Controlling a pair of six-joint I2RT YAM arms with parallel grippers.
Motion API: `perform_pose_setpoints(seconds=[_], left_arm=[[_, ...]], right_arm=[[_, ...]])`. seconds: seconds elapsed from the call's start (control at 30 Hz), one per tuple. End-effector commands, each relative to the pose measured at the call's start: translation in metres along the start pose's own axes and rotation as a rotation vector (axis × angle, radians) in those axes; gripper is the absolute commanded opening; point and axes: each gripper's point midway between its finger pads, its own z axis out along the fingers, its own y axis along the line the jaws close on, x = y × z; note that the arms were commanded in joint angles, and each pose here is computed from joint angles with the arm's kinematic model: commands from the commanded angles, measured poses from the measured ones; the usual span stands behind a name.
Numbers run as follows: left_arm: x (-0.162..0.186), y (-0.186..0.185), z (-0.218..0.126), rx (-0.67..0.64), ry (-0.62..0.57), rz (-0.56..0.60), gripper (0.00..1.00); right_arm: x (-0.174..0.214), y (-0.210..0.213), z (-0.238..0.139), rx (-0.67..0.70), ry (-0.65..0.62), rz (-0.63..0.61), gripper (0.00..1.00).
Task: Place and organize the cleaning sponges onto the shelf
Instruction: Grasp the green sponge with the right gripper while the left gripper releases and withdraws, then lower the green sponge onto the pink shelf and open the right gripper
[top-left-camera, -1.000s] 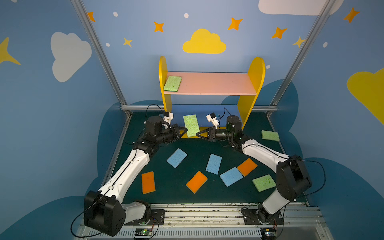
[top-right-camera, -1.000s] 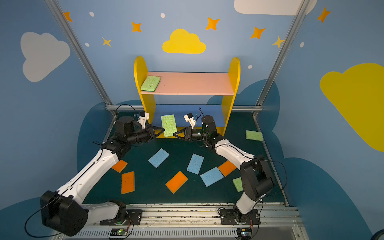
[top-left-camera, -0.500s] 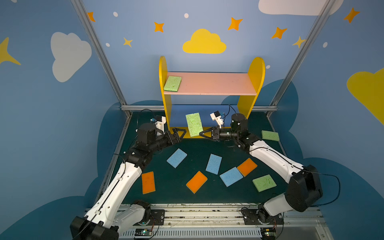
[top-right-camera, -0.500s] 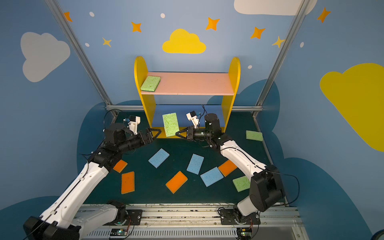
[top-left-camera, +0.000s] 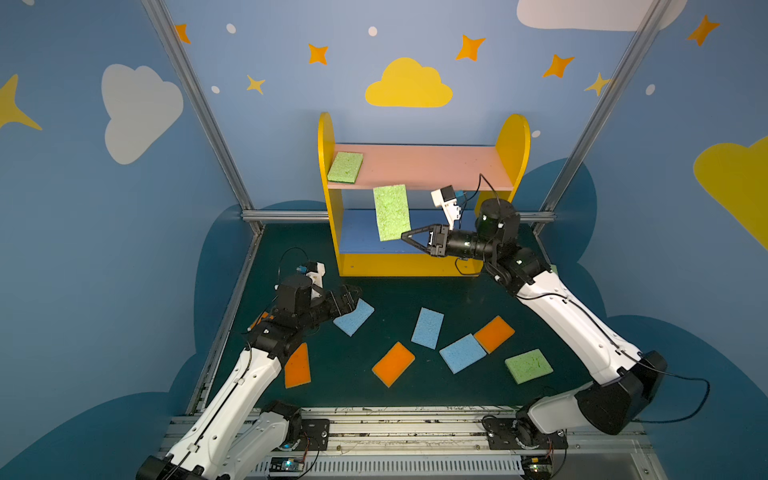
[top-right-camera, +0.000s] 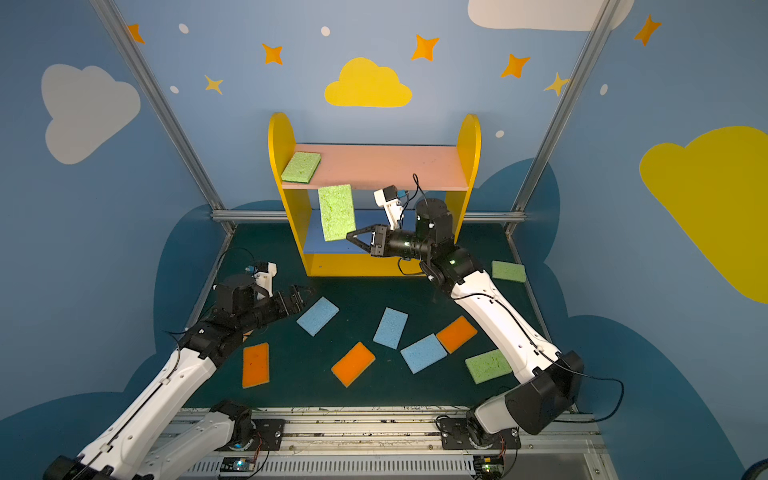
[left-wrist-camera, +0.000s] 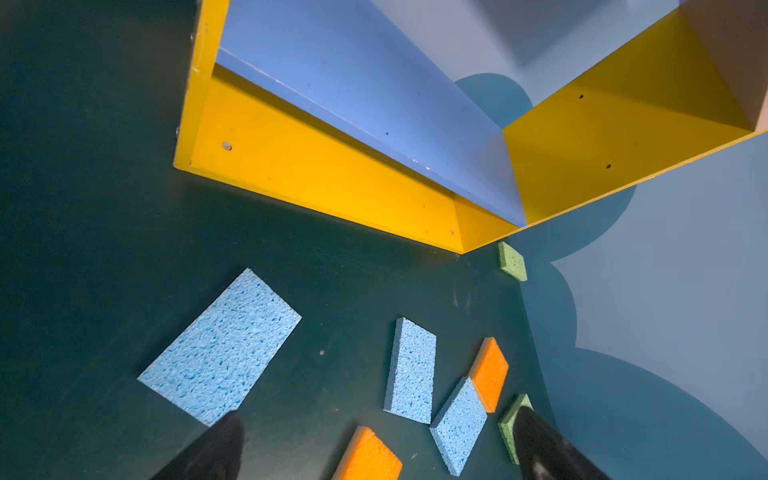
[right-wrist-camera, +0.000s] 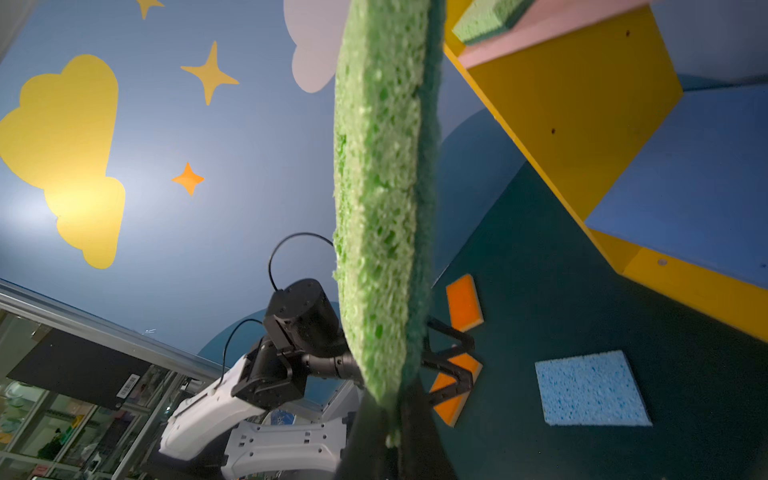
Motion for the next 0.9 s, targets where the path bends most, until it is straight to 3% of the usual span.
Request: perform_pose_setpoints(seconds=[0.0,0.4,0.87], left_arm=[[0.005,0.011,0.005,-0.016,-0.018,0.011,0.99],[0.029,0.037,0.017,-0.056,-0.027,0.020,0.99],[0.032,0.038,0.025,-0.051,-0.001,0.033,0.99]], right_arm=[[-0.020,-0.014,0.012,0.054,-0.008,0.002,0.00],[-0.092,-0.059,0.067,0.086,-0.053,0.043,0.00],[-0.120,-0.094,0.085,0.075,-0.128,0.098,0.00]])
